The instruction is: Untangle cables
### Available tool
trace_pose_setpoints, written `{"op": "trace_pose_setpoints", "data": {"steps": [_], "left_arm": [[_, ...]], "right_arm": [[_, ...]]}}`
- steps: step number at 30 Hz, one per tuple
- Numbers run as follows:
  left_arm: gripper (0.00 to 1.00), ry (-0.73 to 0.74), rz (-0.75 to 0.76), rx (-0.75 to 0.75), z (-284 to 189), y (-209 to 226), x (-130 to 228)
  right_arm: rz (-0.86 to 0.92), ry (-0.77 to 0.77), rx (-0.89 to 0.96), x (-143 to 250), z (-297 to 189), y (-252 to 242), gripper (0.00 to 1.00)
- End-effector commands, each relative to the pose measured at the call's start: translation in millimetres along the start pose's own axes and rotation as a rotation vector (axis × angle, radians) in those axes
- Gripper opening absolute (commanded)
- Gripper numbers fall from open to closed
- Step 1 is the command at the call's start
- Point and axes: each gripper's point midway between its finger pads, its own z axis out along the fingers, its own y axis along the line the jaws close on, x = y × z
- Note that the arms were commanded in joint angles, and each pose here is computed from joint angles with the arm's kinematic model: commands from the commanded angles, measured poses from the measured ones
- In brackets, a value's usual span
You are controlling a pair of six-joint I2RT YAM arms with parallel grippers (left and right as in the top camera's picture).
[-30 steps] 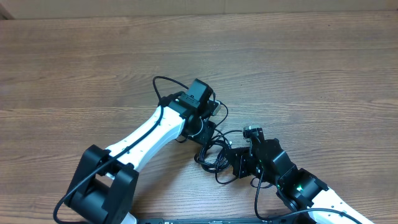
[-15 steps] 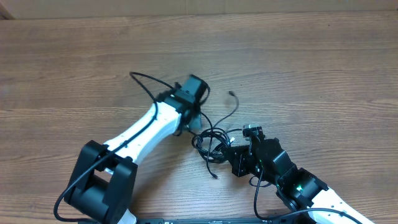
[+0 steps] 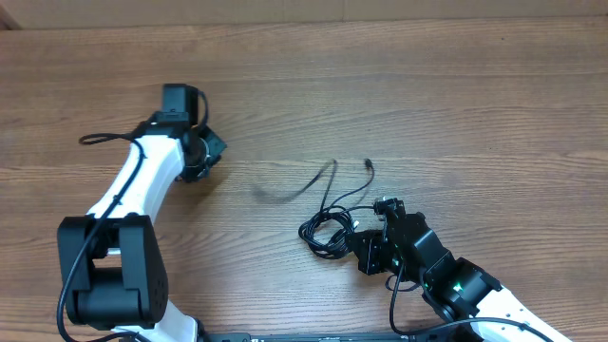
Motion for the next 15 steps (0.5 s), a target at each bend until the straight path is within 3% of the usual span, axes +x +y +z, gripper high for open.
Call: {"op": "trace_pose_setpoints", "data": {"steps": [1,9,10,15], "left_arm": [[0.20,0.063,0.058,0.072,-2.1,-12.3,5.7],[0.66,0.155,0.310,0.175,-5.3,-34.4,36.4],[0.78,0.170,0.327,0.177,-5.7,-35.6,42.0],[0.86,0.247,0.364,0.132,-7.1,-30.7,69.7]], "right_arm": [[-0.003,-0.021,-0.014,-5.1,-1.6,4.7,0.04],[0.000,-0.023,-0.016,-5.6,-1.6,5.1,0.04],[0.000,-0.024,-0.016,-5.7,-1.6,5.2,0.04],[0.005,-0.027,-0.019,-6.4,-1.7,5.8,0.04]]}}
